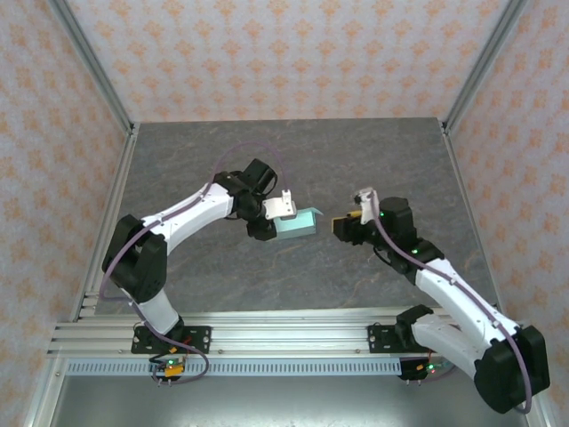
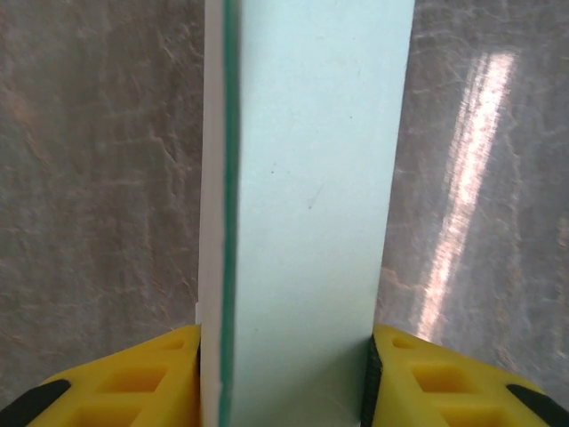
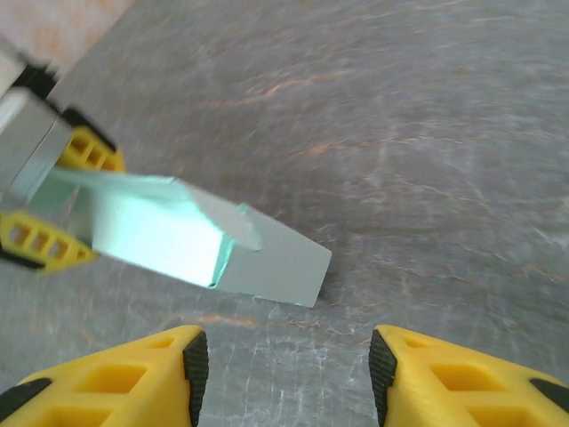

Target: Fold the paper box

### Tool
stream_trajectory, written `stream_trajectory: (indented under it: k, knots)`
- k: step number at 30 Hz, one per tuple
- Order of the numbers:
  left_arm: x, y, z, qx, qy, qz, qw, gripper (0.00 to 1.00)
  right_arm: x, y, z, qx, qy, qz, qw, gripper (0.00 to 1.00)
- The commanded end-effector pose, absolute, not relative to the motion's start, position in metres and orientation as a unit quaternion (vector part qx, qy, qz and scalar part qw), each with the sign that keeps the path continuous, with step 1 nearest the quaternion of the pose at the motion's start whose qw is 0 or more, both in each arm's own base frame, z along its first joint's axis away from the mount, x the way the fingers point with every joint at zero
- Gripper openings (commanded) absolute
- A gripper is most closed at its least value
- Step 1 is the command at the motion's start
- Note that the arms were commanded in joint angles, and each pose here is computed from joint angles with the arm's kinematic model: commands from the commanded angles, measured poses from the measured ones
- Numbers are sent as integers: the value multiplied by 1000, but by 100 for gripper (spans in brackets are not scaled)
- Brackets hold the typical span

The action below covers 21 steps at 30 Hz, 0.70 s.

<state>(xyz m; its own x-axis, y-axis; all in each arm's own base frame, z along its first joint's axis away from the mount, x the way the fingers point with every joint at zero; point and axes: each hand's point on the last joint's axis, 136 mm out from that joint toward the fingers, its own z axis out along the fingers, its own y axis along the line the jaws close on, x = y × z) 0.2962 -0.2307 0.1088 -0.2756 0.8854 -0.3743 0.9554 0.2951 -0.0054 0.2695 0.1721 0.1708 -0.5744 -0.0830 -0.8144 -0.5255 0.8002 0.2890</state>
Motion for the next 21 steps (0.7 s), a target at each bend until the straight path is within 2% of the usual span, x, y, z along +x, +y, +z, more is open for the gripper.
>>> stream_trajectory:
  k: [1,9,14,21]
  knots:
    - [274,-229,109,580,794,-161,91,42,278,181,183,-266,823,223,450,52]
    - [278,-237,107,580,791,-178,82,45,281,212,176,-352,811,240,401,48]
    - [286,-248,113,566,794,-192,107,43,285,216,158,-368,836,208,350,38]
    - [289,-250,114,566,793,-190,121,44,296,212,153,-364,847,182,342,27]
